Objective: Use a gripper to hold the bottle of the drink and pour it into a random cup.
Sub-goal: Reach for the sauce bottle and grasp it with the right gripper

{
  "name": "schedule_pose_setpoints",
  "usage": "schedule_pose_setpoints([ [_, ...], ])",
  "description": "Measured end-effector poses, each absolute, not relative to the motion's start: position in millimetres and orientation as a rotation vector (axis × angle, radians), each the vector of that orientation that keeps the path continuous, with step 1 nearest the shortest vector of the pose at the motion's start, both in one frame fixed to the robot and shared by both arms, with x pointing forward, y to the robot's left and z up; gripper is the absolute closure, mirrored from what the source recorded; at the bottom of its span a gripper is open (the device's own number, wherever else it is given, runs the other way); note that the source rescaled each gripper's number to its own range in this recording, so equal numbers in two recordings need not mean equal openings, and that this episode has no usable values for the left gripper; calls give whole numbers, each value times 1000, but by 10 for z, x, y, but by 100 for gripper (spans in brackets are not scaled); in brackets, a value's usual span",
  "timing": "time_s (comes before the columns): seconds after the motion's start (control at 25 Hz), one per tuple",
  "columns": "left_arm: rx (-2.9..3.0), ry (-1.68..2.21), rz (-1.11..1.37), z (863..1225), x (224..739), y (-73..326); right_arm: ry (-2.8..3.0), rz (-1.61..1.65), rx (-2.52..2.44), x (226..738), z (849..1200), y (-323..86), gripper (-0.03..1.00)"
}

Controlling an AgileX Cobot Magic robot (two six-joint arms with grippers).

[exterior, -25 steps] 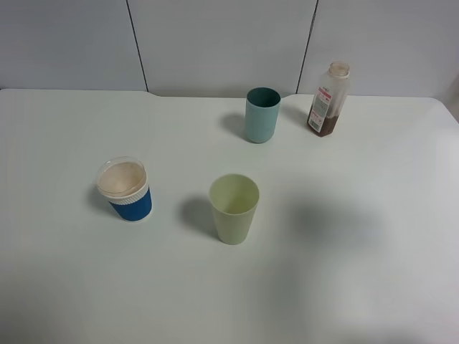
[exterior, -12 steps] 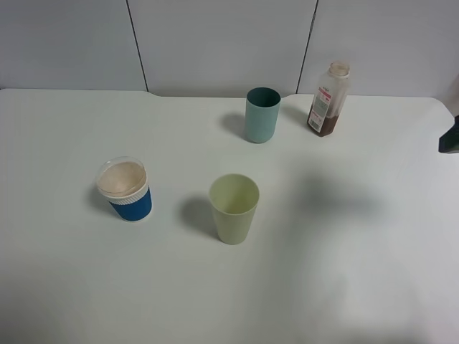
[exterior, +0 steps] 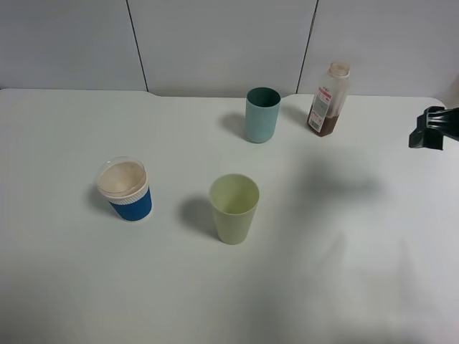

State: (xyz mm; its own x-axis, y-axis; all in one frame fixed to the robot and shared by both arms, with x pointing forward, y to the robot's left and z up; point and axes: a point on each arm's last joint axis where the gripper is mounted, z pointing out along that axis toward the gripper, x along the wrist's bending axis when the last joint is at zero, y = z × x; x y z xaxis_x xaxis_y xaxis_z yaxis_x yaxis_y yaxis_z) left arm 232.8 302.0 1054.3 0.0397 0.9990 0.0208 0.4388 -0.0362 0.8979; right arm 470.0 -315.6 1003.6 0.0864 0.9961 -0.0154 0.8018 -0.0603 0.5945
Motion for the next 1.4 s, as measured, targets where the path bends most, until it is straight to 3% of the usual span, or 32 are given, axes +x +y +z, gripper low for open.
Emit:
schedule_pose_setpoints([
  [0.68, 1575, 1494, 955, 10543, 2328, 3020, 1950, 501, 1661, 5224, 9310, -3182, -3],
  [1.4, 1574, 1493, 949, 10543, 2328, 3016, 1885, 844, 1367, 5695, 8947, -3037, -3],
])
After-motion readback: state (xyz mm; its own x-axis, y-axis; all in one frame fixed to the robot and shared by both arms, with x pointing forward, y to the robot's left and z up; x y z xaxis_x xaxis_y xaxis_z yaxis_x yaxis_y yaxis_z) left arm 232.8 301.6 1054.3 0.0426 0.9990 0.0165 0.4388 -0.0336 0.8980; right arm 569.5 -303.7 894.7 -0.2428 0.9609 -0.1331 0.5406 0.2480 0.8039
